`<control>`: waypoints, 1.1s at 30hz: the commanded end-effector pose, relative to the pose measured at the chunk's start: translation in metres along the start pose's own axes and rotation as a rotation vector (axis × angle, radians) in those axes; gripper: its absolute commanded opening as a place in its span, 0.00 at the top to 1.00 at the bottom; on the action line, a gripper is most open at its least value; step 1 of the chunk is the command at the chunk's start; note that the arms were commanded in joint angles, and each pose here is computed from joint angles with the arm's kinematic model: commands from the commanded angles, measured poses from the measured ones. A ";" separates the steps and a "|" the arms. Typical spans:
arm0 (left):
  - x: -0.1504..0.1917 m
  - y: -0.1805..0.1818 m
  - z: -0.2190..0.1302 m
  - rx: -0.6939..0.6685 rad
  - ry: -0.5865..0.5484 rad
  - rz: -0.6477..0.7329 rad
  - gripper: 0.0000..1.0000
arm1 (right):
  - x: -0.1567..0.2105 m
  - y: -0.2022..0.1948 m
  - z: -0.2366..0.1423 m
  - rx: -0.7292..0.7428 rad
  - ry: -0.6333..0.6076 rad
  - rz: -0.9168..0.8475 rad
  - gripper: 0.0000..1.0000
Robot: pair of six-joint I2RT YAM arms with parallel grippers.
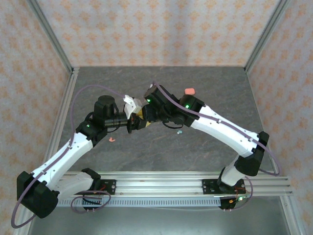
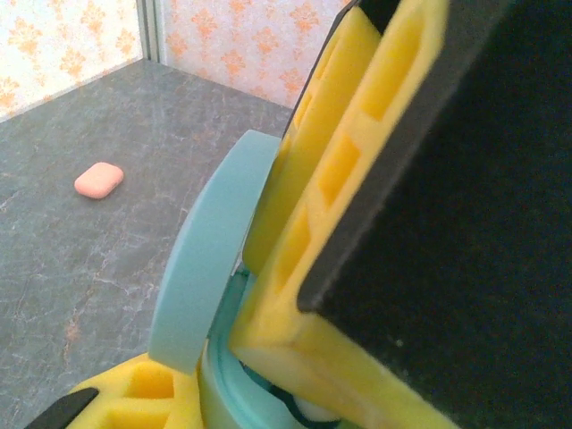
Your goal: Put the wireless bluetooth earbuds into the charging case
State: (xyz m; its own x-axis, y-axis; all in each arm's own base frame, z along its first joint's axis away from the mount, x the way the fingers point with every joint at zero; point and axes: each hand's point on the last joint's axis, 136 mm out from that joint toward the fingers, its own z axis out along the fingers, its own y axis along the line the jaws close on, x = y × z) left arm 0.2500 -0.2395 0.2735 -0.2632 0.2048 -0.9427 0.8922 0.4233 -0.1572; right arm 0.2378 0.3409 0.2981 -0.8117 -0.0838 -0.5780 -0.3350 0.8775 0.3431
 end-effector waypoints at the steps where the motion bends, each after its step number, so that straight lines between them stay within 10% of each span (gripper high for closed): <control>1: -0.026 -0.012 -0.004 0.041 -0.078 0.097 0.94 | -0.005 -0.009 -0.002 0.048 -0.013 0.012 0.66; 33: -0.021 -0.009 0.000 0.040 -0.061 0.093 0.95 | -0.003 0.004 -0.002 -0.187 0.015 0.206 0.62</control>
State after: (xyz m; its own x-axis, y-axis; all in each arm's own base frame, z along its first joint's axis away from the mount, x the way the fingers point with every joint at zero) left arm 0.2515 -0.2407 0.2717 -0.2503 0.2135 -0.9443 0.8977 0.4165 -0.1438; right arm 0.2382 0.3375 0.2965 -0.8797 0.0641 -0.4712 -0.2346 0.8034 0.5473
